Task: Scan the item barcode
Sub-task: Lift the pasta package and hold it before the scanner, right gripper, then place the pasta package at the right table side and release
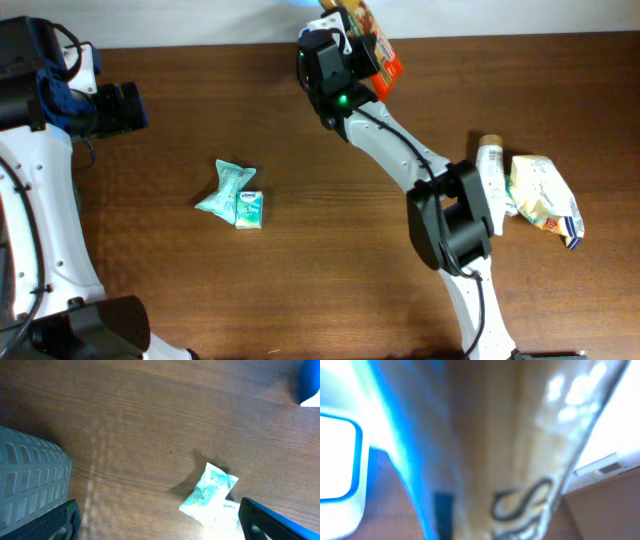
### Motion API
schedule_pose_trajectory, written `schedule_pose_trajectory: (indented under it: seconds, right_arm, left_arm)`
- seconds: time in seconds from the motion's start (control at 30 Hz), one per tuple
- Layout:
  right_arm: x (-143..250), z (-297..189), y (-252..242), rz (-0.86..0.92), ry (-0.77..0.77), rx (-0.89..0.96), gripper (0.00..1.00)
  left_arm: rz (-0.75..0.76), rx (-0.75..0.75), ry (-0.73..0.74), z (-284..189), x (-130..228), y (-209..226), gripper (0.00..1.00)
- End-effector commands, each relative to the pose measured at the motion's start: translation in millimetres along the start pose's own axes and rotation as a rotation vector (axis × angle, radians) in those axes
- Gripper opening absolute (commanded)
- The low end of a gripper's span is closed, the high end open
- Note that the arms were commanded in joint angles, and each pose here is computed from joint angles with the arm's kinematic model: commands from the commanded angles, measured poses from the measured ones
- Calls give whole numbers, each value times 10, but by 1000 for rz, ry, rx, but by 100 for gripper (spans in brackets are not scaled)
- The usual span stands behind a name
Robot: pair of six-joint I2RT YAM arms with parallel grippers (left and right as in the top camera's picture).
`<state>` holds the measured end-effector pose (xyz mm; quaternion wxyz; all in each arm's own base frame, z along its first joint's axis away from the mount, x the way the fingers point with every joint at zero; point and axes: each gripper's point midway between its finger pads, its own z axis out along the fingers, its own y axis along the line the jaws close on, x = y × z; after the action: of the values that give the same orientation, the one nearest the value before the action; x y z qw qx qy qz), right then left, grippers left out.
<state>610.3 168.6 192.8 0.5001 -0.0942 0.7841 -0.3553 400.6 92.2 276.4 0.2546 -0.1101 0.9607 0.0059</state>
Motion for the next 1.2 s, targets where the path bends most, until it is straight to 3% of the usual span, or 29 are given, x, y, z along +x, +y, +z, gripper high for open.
schedule_pose_trajectory:
  seconds: [0.0,0.13,0.33,1.0,1.17]
  right_arm:
    - [62,258,-338,-21,33,110,4]
    - [327,512,-59,-105,52,34,4]
    - [366,452,348,-303,17,-17,4]
    - [346,341,339,-311,34,20,4]
    - [195,86,62,-155,70,-92,4]
  left_arm:
    - [6,-1,-7,-31,-9,9,99]
    - [7,-1,-7,-31,-9,7,99]
    - [7,-1,-7,-31,-9,7,99]
    - [7,-1,-7,-31,-9,7,99]
    - [7,-1,-7,-31,-9,7,99]
